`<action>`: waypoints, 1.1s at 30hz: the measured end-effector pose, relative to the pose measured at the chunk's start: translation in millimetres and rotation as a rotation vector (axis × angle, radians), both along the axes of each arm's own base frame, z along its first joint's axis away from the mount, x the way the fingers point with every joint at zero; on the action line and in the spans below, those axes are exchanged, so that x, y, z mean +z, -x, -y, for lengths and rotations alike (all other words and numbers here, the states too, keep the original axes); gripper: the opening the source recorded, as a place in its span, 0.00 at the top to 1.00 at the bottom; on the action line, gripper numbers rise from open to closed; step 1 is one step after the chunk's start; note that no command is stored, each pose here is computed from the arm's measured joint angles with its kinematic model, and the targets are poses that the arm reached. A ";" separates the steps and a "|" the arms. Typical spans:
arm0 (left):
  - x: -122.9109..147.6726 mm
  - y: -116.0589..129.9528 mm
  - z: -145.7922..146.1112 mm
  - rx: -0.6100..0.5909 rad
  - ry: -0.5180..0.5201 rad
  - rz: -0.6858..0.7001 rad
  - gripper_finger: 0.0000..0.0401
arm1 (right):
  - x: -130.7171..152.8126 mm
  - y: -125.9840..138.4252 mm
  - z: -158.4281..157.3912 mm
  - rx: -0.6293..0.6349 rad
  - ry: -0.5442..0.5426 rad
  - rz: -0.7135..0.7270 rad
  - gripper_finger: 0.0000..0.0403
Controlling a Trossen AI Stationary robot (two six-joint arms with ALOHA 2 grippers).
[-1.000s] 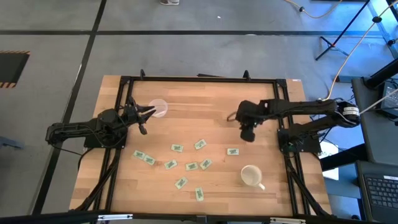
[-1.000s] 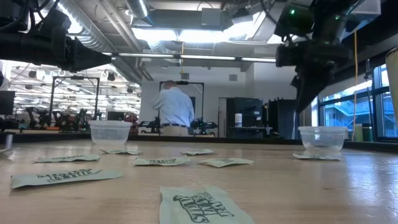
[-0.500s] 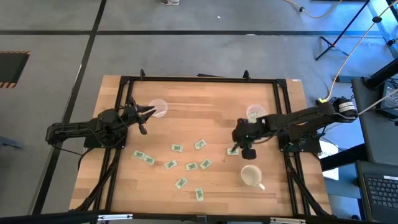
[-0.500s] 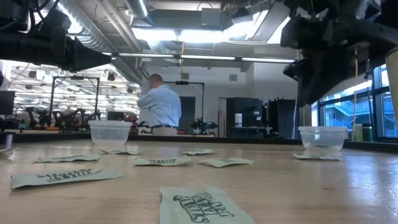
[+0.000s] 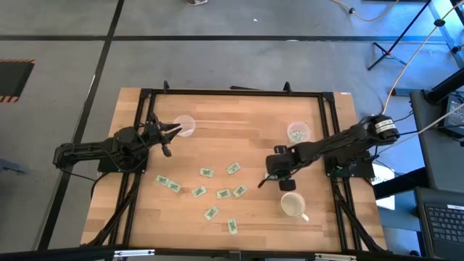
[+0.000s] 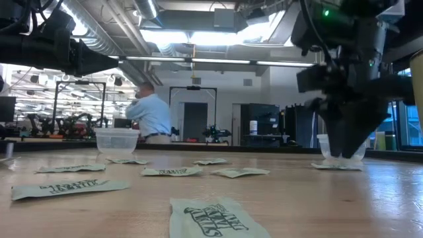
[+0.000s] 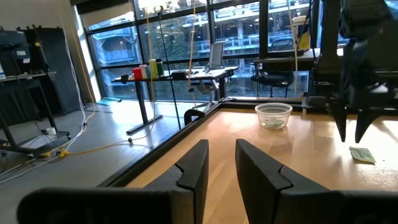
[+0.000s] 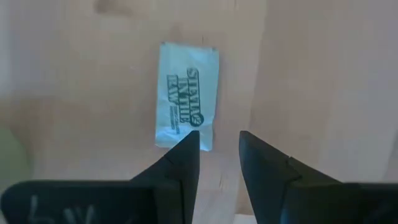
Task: Pick and place Stevia / Truvia into bins
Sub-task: Put the stevia packet into the right transparent container
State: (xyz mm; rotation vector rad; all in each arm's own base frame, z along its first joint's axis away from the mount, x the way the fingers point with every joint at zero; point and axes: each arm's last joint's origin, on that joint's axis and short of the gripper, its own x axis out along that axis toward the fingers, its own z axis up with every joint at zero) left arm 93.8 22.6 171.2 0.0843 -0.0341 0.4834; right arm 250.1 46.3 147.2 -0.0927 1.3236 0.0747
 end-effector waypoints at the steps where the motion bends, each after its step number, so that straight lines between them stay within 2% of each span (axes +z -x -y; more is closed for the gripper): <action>1: 0.0 0.0 0.0 0.000 0.000 0.000 0.81 | -3.1 -0.5 -0.1 0.000 0.002 -0.014 0.71; 10: 0.0 0.0 0.0 0.000 0.000 0.000 0.81 | -22.2 -4.0 -0.8 0.000 0.018 -0.100 0.73; 13: 0.0 0.0 0.0 0.000 0.000 0.000 0.81 | -23.0 -4.1 -0.7 -0.001 0.023 -0.102 0.79; 19: 0.0 0.0 0.0 0.000 0.000 0.000 0.81 | -23.6 -4.0 0.2 -0.004 0.038 -0.102 0.97; 22: 0.0 0.0 0.0 0.000 0.000 0.000 0.81 | -22.6 -3.4 0.3 -0.028 0.038 -0.095 0.98; 27: 0.0 0.0 0.0 0.000 0.000 0.000 0.81 | -9.9 0.5 0.8 -0.066 0.007 -0.045 0.99; 30: 0.0 0.0 0.0 0.001 0.000 0.000 0.81 | 7.6 3.5 0.8 -0.101 -0.023 0.026 0.99; 33: 0.0 0.0 0.0 0.000 0.000 0.000 0.81 | 23.9 9.3 4.7 -0.160 0.000 0.088 1.00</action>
